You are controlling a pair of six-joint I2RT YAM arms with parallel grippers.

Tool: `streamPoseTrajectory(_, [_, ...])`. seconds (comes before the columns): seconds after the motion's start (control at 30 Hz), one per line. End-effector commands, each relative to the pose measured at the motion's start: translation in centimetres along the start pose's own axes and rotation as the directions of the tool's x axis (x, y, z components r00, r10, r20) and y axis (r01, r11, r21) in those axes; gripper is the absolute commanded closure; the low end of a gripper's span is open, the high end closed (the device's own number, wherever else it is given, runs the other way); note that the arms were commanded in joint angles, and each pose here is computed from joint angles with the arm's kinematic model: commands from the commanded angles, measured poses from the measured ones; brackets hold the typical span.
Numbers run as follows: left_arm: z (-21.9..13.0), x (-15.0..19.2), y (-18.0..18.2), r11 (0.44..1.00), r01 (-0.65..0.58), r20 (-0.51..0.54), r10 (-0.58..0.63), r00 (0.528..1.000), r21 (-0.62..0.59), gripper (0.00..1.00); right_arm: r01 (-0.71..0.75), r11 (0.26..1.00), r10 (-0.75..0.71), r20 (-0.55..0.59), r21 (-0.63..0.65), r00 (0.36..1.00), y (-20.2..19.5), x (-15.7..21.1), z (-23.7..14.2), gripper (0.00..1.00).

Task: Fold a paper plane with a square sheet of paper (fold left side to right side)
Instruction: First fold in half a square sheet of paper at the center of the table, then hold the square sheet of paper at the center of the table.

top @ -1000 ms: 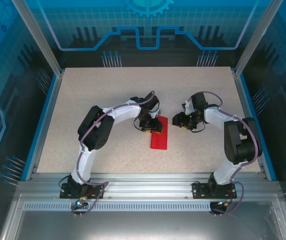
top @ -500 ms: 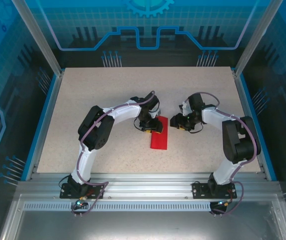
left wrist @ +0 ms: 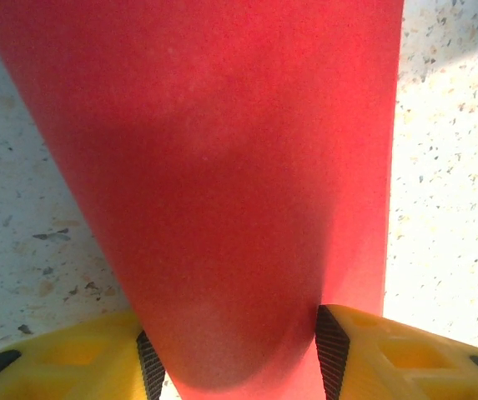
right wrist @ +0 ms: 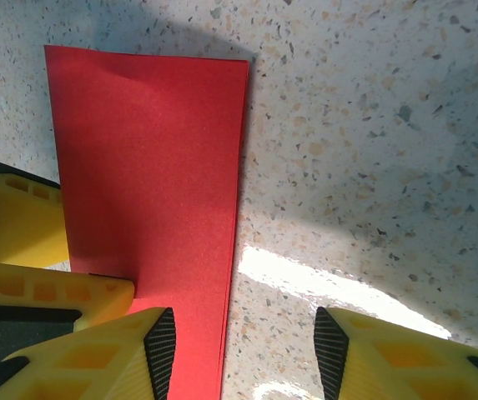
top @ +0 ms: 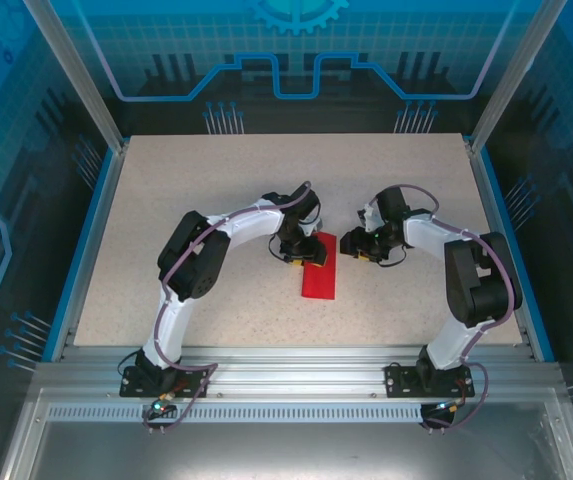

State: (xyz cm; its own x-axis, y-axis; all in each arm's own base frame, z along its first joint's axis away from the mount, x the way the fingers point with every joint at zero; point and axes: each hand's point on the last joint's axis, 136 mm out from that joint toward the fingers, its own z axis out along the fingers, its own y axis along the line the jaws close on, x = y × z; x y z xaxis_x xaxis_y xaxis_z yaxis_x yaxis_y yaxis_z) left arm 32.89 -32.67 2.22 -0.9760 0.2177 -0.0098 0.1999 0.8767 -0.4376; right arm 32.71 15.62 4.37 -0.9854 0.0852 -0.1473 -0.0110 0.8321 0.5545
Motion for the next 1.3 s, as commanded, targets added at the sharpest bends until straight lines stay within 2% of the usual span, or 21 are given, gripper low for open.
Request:
streamPoseTrajectory(0.0, [2.5,1.0,-0.1,1.000,0.000,-0.054,0.000,0.999,-0.008,0.46,0.003,1.000,-0.003,-0.021,-0.018,1.000,0.9,0.2,0.2,0.50])
streamPoseTrajectory(0.67, [2.9,1.1,-0.4,1.000,-0.002,-0.067,0.002,0.998,0.000,0.46,0.005,1.000,-0.005,-0.008,-0.026,1.000,1.5,0.4,-0.3,0.52])
streamPoseTrajectory(0.83, [3.0,1.1,-0.4,1.000,-0.005,-0.071,0.005,0.997,-0.004,0.46,0.013,0.999,-0.014,-0.020,-0.044,1.000,2.1,0.5,-0.1,0.60])
streamPoseTrajectory(1.07, [3.0,1.1,-0.4,1.000,-0.007,-0.072,0.006,0.997,-0.006,0.46,0.036,0.997,-0.040,-0.066,-0.065,0.997,3.6,1.0,1.6,0.81])
streamPoseTrajectory(1.27, [2.9,1.1,-0.5,1.000,-0.008,-0.071,0.008,0.997,-0.005,0.46,0.037,0.998,-0.042,-0.091,-0.056,0.995,3.8,1.3,2.7,0.86])
